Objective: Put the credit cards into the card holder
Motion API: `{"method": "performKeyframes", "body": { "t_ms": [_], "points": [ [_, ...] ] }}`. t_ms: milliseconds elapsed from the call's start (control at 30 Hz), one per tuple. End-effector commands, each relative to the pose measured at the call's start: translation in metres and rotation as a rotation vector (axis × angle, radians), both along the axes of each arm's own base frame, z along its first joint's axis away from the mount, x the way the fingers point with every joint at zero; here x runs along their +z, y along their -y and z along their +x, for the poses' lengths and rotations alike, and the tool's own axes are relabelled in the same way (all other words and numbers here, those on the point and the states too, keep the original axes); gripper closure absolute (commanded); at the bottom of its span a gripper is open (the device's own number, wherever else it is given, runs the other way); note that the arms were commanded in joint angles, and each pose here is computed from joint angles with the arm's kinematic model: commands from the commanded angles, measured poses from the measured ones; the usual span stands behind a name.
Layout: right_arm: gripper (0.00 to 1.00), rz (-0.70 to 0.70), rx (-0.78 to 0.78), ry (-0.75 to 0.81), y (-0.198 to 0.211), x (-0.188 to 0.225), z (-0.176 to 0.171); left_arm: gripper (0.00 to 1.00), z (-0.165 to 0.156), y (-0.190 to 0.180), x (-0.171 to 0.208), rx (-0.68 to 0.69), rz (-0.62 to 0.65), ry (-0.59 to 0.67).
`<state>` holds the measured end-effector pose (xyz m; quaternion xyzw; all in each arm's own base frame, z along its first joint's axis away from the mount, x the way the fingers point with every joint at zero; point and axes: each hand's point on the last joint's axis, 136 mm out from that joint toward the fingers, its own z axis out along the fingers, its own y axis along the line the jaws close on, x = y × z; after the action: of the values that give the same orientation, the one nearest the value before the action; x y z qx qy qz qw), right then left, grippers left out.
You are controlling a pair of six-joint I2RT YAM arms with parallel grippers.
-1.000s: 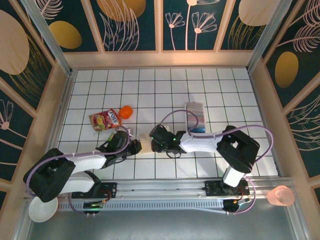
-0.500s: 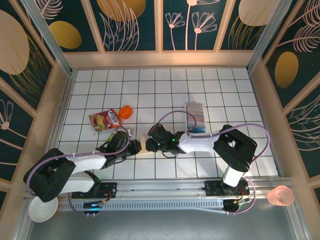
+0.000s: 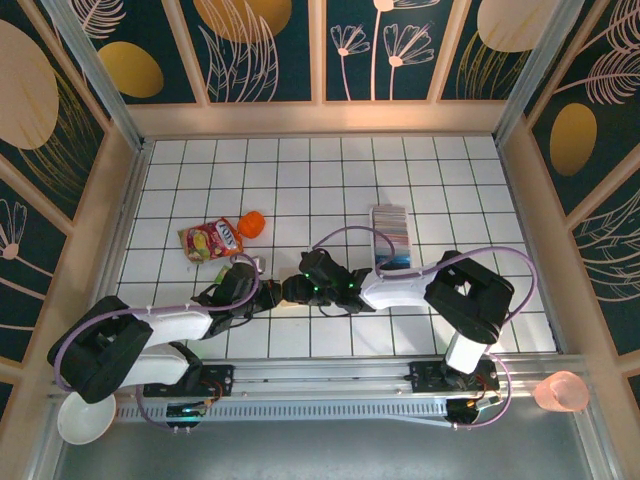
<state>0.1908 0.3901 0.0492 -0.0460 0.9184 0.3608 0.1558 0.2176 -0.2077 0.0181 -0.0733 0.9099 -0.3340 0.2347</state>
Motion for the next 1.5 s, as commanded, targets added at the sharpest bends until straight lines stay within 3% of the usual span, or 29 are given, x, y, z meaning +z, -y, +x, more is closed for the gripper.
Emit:
{"method": "performKeyframes", "body": {
  "t_ms": [0, 200, 467, 567, 800, 1067, 1300, 1467],
  "points": [
    [0.58, 0.052, 0.000, 0.003, -0.008, 0.005, -0.001, 1.00, -0.002, -0.001, -0.005, 0.016, -0.009, -0.011],
    [0.58, 0.071, -0.004, 0.020, -0.013, 0.010, 0.003, 1.00, -0.004, -0.005, -0.007, 0.039, -0.016, -0.012],
    [0.57, 0.098, 0.015, 0.040, -0.024, 0.019, 0.007, 0.66, -0.002, -0.016, 0.009, 0.081, -0.012, 0.040],
    [0.57, 0.104, 0.017, 0.043, -0.026, 0.022, 0.008, 0.60, -0.001, -0.022, 0.016, 0.111, -0.016, 0.063],
    [0.57, 0.124, 0.035, 0.044, -0.034, 0.022, 0.009, 0.65, 0.001, -0.060, 0.024, 0.310, 0.012, 0.097],
    [0.57, 0.213, 0.117, 0.083, -0.069, 0.044, 0.015, 0.65, -0.002, -0.093, 0.049, 0.432, 0.036, 0.172],
    [0.57, 0.364, 0.187, 0.168, -0.095, 0.101, 0.032, 0.58, -0.004, -0.107, 0.076, 0.499, -0.011, 0.239],
    [0.56, 0.338, 0.176, 0.297, -0.084, 0.142, 0.051, 0.56, 0.000, -0.103, 0.091, 0.489, -0.048, 0.276]
  ]
}}
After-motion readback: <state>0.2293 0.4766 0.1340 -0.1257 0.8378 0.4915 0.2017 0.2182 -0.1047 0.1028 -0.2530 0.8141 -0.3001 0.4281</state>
